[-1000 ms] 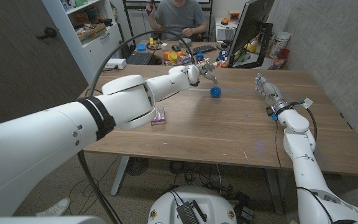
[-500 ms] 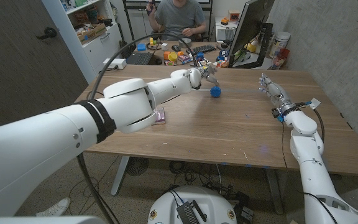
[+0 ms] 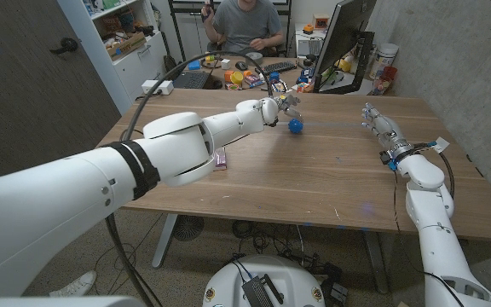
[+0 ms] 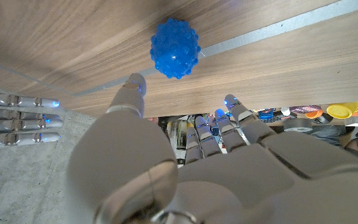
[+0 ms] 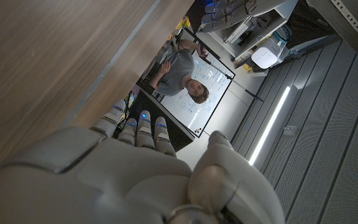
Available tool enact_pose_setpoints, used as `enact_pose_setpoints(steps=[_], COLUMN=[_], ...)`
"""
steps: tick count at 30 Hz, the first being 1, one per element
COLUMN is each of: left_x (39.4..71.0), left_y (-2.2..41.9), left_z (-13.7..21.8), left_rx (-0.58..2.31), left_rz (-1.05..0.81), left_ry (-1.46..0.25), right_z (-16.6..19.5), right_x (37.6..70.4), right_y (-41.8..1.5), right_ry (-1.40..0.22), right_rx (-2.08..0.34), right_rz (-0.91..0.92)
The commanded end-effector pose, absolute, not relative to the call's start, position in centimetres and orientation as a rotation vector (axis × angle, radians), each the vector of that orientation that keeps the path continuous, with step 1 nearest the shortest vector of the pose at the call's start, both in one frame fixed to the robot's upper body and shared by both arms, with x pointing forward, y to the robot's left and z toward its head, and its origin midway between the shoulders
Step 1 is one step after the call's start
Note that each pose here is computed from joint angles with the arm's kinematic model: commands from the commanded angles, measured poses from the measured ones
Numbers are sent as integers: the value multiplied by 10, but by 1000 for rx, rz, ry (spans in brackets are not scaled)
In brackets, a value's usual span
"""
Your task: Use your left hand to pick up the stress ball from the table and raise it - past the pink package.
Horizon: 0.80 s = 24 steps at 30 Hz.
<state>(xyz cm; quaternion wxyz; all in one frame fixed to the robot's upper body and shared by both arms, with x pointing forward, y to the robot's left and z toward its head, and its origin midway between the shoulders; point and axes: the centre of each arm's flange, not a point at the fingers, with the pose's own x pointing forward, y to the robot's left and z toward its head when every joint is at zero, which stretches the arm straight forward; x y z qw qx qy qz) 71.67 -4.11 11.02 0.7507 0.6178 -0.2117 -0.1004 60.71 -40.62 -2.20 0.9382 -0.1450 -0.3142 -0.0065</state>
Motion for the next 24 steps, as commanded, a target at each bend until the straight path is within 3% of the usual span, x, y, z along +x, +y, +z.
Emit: enact_pose_setpoints(steps=[1, 24], left_x=[719, 716], left_y=[-40, -50], left_z=[97, 80], left_rx=[1351, 1349], left_rz=[-228, -260], left_ry=[-446, -448], right_z=[-22, -22], right_x=[599, 590], right_y=[-409, -418], right_ry=[-651, -678], right_rx=[-304, -299], right_rz=[-17, -15])
